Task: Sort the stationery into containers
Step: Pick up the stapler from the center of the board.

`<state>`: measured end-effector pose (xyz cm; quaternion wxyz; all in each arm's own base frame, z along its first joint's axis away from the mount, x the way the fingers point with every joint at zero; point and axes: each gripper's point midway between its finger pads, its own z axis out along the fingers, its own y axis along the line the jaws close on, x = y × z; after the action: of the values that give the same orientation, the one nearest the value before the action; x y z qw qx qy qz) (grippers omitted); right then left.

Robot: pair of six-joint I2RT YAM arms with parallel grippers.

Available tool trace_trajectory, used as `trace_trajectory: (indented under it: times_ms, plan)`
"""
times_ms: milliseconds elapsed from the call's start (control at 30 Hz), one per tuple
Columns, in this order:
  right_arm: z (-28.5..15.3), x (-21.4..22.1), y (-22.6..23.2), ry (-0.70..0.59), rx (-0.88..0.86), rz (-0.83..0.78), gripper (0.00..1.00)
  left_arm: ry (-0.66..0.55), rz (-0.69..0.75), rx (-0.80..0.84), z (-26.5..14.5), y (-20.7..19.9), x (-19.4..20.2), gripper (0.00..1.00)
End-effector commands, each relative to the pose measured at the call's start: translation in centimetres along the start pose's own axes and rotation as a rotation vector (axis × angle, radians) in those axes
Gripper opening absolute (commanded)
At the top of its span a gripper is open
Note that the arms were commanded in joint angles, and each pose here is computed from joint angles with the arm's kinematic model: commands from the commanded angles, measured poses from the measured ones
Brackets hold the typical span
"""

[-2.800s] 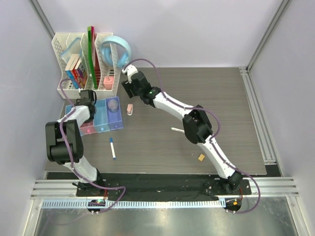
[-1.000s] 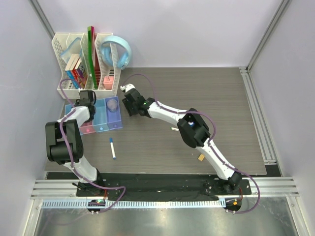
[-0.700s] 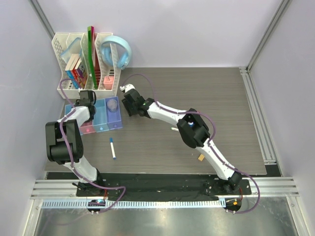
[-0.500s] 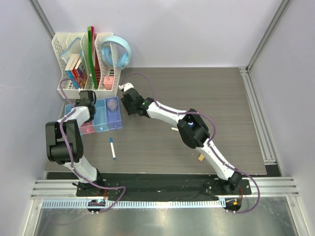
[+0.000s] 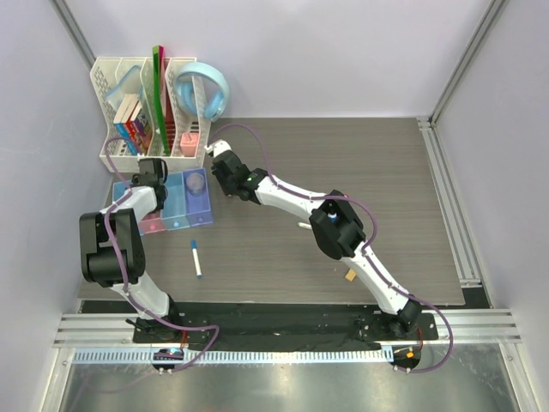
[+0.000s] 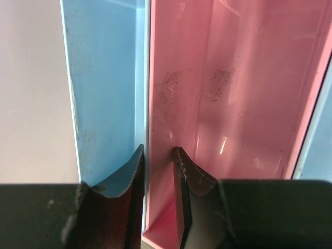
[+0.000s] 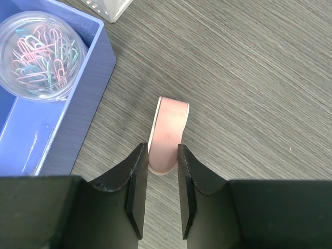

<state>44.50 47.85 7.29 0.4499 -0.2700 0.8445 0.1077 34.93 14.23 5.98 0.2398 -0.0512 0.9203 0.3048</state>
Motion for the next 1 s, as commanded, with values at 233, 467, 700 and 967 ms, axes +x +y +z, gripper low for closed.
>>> trace_trajectory:
  times_ms: [233,467,700,967]
  plan:
    - [0.3,-1.1,0.1,-0.046,0.013,-0.015,0.43,0.100,0.032,0.056,1.4,-1.7,4.0,0.23]
    - [1.0,-0.5,0.0,-0.039,0.020,-0.011,0.42,0.098,0.033,0.056,1.4,-1.5,3.9,0.23]
    - [0.6,-1.4,-0.1,-0.054,0.023,-0.013,0.19,0.100,0.036,0.060,1.5,-1.5,3.9,0.23]
    - [-3.0,-5.4,-0.8,-0.117,0.011,-0.056,0.14,0.111,0.029,0.083,2.2,-2.4,3.6,0.21]
